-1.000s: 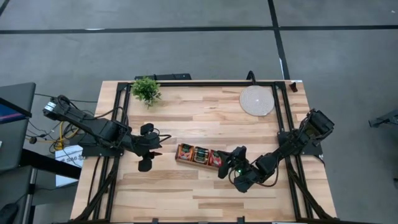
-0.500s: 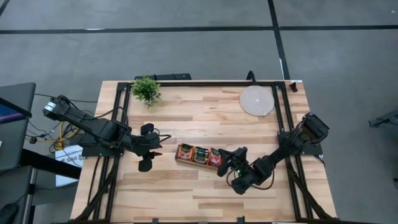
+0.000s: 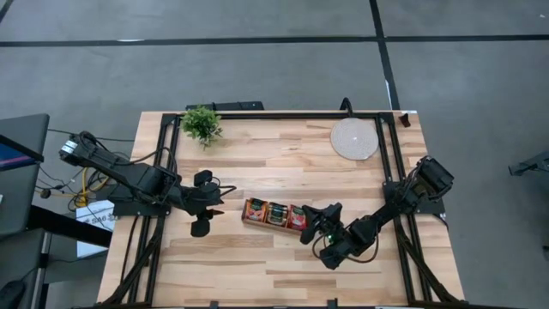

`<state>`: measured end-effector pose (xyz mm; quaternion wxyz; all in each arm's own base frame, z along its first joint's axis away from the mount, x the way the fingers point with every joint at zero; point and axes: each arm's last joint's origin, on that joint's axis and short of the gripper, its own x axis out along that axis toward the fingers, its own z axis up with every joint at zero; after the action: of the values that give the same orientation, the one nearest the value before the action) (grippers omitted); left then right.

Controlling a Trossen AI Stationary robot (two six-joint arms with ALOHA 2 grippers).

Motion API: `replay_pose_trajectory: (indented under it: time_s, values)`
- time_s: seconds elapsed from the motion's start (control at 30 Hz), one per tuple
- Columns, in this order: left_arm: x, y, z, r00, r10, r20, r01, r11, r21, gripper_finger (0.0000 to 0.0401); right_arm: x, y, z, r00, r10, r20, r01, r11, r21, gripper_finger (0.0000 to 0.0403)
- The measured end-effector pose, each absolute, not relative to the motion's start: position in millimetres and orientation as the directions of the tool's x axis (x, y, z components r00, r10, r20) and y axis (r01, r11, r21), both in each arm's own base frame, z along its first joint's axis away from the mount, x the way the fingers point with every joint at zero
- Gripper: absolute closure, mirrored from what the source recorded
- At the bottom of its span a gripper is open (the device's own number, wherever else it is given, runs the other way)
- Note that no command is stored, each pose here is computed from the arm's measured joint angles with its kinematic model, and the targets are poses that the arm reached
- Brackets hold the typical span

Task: Pick & Place Tea
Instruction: Put the red tea bag into the right section of the wooden organizer, then adjust the wooden organizer

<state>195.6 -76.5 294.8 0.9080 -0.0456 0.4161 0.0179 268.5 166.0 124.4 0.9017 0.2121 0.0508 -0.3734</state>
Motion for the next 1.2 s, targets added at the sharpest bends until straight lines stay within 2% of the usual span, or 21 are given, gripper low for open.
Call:
replay_pose_trajectory:
  time_s: [0.23, 0.4, 0.63, 0.7, 0.8, 0.9, 1.0, 1.2]
  values:
    - [195.6, -76.5, 294.8, 0.653, -0.005, -0.757, -0.07, 0.995, -0.068, 0.0266, 268.4, 166.1, 124.4, 0.716, -0.651, -0.25, 0.695, 0.631, 0.345, 0.0337]
    - [195.6, -76.5, 294.8, 0.653, -0.005, -0.757, -0.071, 0.995, -0.068, 0.0266, 268.4, 165.9, 124.8, 0.716, -0.653, -0.248, 0.695, 0.631, 0.346, 0.0326]
    - [195.5, -76.7, 294.8, 0.651, -0.014, -0.759, -0.066, 0.995, -0.074, 0.0266, 267.3, 171.7, 150.0, 0.755, -0.604, -0.255, 0.654, 0.667, 0.358, 0.0333]
    - [195.2, -77.0, 294.5, 0.646, -0.025, -0.763, -0.058, 0.995, -0.081, 0.0266, 271.0, 177.8, 167.2, 0.794, -0.536, -0.287, 0.608, 0.707, 0.362, 0.0336]
    - [194.5, -76.8, 294.0, 0.638, -0.025, -0.769, -0.056, 0.995, -0.079, 0.0266, 283.1, 190.1, 188.6, 0.857, -0.365, -0.365, 0.494, 0.786, 0.373, 0.0344]
    - [194.3, -76.7, 293.8, 0.636, -0.024, -0.771, -0.056, 0.995, -0.077, 0.0266, 297.1, 203.1, 199.5, 0.878, -0.248, -0.409, 0.412, 0.826, 0.384, 0.0364]
    - [194.3, -76.7, 293.8, 0.636, -0.024, -0.771, -0.058, 0.995, -0.079, 0.0266, 304.4, 210.9, 187.2, 0.847, -0.232, -0.478, 0.43, 0.828, 0.36, 0.0394]
    - [194.0, -77.6, 293.6, 0.627, -0.054, -0.777, -0.051, 0.993, -0.111, 0.0266, 304.1, 224.0, 152.3, 0.776, -0.223, -0.59, 0.524, 0.749, 0.406, 0.0398]
